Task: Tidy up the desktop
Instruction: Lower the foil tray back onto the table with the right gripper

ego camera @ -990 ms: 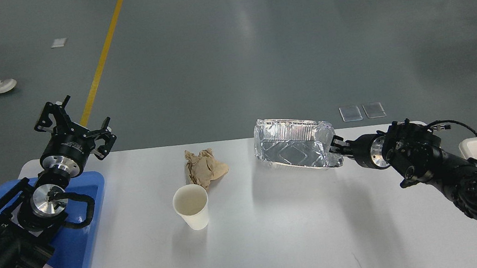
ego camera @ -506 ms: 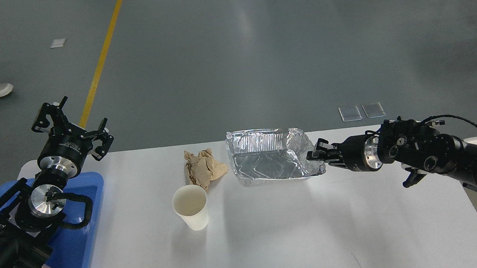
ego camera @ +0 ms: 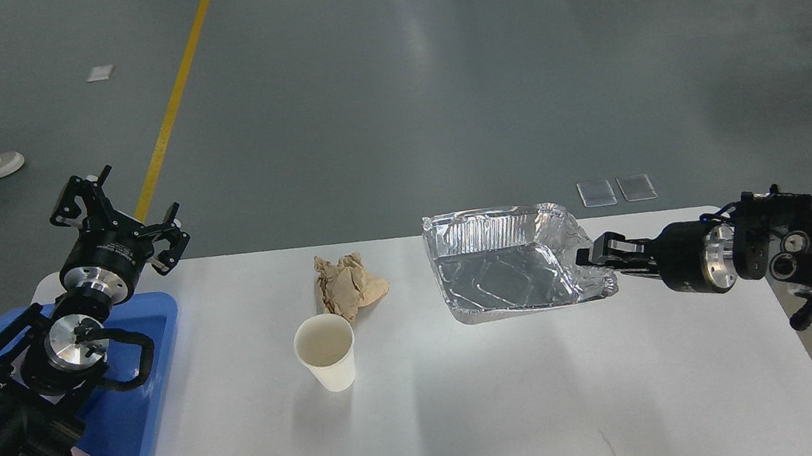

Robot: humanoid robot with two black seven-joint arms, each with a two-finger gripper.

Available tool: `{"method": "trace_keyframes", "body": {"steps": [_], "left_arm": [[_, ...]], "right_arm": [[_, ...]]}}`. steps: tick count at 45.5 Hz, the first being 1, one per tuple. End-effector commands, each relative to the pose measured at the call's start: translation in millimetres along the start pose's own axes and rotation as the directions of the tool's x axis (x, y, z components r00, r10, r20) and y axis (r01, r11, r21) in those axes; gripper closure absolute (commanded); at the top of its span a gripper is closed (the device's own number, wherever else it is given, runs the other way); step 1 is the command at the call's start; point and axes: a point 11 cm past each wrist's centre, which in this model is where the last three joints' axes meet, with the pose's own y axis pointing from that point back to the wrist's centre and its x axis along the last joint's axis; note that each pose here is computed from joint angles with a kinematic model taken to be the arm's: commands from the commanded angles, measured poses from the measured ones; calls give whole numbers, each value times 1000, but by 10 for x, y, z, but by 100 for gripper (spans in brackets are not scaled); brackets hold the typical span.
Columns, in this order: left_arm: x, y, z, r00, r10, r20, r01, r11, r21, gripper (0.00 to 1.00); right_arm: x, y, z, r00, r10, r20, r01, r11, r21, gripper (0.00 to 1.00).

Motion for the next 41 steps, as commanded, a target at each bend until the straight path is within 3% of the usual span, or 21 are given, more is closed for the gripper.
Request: {"method": "trace_keyframes", "body": {"steps": [1, 12, 18, 31, 41], "left_arm": [[18, 6, 14, 1000, 4, 3, -4, 1000, -1, 2], [14, 16, 15, 1000, -17, 11, 17, 1000, 4, 2], [65, 43, 14, 999, -19, 27, 19, 1000, 7, 2], [202, 141, -34, 973, -38, 227, 27, 998, 53, 2], [196, 132, -28, 970, -35, 241, 23, 998, 54, 2]], "right_arm": [[16, 281, -84, 1000, 16, 7, -16, 1000, 21, 100], [-69, 571, -140, 1000, 20, -5, -19, 999, 35, 100], [-97, 578, -151, 1000, 19, -3, -19, 999, 39, 100], [-277, 443, -25, 999, 6, -45, -6, 1000, 10, 100], [-396, 462, 86, 995, -12, -104, 11, 1000, -9, 100]]}}
